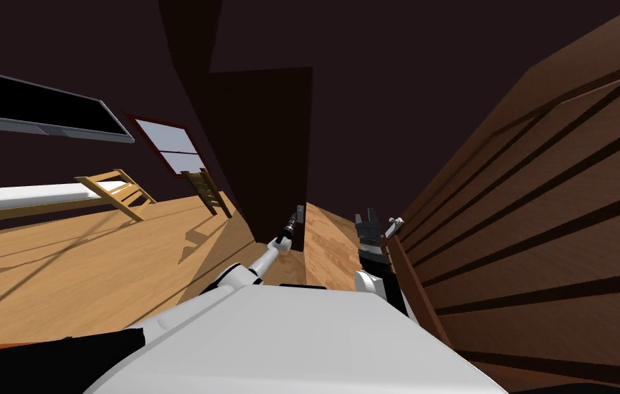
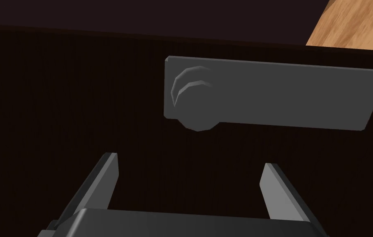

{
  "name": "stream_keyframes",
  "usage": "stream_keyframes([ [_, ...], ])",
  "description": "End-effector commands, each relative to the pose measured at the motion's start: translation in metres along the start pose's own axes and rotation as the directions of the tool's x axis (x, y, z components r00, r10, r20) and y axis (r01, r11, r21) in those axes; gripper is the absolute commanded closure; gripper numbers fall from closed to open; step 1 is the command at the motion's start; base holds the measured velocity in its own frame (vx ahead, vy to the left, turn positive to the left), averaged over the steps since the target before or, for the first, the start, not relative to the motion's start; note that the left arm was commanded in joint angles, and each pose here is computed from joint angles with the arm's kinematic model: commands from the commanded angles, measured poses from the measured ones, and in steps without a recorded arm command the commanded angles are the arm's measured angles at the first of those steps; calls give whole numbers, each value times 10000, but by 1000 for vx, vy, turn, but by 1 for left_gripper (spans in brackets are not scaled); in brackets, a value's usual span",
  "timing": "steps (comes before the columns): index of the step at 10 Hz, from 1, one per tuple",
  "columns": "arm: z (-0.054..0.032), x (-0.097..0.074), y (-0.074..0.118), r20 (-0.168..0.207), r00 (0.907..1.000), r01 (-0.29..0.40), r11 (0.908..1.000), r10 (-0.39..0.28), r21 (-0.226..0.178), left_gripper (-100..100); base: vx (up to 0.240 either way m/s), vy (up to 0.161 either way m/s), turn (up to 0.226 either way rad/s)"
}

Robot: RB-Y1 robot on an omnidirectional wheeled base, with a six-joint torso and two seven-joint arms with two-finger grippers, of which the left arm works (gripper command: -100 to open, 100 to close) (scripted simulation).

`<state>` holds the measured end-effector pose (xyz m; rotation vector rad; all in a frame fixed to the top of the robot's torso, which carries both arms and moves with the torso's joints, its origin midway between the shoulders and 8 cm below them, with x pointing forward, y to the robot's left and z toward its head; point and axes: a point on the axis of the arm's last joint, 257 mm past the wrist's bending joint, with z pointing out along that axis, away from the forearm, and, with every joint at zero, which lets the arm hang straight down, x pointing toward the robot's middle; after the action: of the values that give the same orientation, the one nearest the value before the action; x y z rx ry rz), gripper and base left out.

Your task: Push the door open

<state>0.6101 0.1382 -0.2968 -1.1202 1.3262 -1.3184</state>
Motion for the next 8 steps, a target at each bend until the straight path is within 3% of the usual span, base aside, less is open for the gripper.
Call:
stream_keyframes([
  [1, 0, -32, -4, 51, 10000, -14, 10000, 14, 27, -100, 228, -29, -40],
  [6, -7, -54, -6, 128, 9999, 17, 10000, -18, 78, -100, 186, -27, -21],
  [7, -7, -54, -6, 128, 9999, 17, 10000, -18, 78, 100, -9, -1, 5],
  [8, -7, -54, -6, 128, 9999, 17, 10000, -18, 78, 100, -26, 1, -4],
])
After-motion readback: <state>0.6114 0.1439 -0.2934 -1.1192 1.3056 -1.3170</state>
